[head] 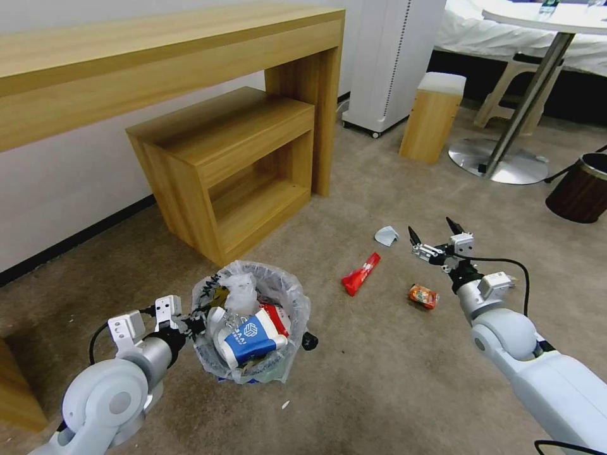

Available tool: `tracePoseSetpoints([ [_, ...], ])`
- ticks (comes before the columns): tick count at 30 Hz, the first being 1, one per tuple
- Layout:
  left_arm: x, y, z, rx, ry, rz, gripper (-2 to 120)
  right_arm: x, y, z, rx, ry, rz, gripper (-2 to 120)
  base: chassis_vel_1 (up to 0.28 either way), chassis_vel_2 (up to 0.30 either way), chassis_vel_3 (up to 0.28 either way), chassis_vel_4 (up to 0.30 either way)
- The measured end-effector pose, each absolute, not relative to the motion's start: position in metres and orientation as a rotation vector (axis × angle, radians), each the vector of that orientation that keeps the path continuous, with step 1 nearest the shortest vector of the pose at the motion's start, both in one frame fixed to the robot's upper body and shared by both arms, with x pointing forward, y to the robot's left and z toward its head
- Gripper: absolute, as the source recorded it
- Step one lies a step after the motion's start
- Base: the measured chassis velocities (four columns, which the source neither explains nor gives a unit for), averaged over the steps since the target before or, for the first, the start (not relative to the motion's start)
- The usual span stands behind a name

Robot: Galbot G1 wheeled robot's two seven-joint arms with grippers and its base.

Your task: Pick up the trash bin and place the garbage on the floor into it.

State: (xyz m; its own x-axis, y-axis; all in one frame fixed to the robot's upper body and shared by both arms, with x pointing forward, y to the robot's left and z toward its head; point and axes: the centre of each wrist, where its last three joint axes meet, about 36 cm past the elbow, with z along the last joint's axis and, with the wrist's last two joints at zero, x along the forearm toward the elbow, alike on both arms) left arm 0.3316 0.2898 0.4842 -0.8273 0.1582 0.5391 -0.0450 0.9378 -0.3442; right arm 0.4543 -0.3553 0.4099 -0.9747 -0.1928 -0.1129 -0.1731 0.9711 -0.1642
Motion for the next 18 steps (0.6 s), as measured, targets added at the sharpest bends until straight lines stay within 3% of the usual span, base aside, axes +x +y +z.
tracePoseSetpoints([
  [18,0.3288,0.2877,0.4838,-0.076,-2.504,0.465,0,0.4509,-0.3575,0.4067,-0.280,2.987,-0.229,97,0.000,0.000,0.000,0.000],
])
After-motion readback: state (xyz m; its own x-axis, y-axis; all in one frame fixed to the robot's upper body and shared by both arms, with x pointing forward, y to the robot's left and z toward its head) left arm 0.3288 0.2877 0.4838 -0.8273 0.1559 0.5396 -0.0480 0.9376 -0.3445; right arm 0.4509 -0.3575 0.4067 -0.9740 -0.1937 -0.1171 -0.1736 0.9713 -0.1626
